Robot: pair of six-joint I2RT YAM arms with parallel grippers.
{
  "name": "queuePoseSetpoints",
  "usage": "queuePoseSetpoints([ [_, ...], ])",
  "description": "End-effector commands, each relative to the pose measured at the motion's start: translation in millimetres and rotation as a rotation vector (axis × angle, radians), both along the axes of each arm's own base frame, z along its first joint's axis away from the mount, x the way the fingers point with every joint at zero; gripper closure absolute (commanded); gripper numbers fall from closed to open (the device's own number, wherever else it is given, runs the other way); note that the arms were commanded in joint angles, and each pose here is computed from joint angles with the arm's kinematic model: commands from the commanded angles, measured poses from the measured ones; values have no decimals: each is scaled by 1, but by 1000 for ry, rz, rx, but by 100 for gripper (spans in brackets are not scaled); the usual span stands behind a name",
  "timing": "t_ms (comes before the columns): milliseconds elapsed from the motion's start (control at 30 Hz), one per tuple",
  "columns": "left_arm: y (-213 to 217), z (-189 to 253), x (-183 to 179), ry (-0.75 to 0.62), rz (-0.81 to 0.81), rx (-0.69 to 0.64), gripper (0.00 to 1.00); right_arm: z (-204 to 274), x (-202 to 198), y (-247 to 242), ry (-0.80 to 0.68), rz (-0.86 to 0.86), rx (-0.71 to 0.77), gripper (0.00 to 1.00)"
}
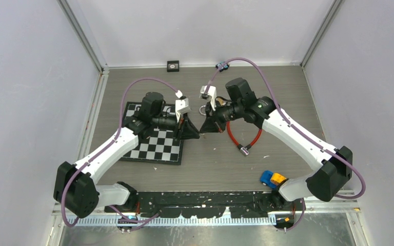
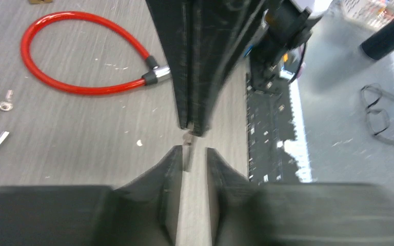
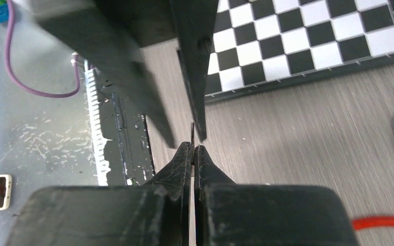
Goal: Unlock with the key
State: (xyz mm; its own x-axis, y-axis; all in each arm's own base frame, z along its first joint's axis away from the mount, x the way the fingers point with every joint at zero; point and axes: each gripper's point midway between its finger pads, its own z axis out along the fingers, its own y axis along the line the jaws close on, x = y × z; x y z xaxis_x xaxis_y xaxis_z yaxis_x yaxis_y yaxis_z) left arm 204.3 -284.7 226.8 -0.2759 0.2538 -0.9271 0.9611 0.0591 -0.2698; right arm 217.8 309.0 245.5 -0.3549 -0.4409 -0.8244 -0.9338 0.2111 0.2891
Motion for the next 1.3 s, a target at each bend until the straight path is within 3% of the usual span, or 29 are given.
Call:
queuePoseSetpoints([
  [0,-2,37,1,-109,-16,-98,54,14,16,-23,-12,-104,55,99],
  [67,-2,38,12,-158,31,-93,19,14,24,-41,0,-172,67,99],
  [133,-2,36,25,-223,71,-79,2,15,34,-66,0,-257,79,99],
  [167,-3,35,31,-250,77,-73,1,16,38,-79,-5,-304,83,99],
  [300,-17,22,48,-310,17,-55,0,18,47,-133,-44,-502,87,99],
  [533,-69,-33,43,-388,-305,132,0,12,61,-203,-51,-812,42,99],
  [700,-112,-72,49,-452,-488,234,8,9,66,-245,-17,-965,58,99],
  [867,-140,-121,46,-470,-658,327,16,2,68,-273,40,-1051,97,99],
  [1267,-174,-190,57,-576,-810,425,46,-1,65,-291,89,-1101,148,99],
])
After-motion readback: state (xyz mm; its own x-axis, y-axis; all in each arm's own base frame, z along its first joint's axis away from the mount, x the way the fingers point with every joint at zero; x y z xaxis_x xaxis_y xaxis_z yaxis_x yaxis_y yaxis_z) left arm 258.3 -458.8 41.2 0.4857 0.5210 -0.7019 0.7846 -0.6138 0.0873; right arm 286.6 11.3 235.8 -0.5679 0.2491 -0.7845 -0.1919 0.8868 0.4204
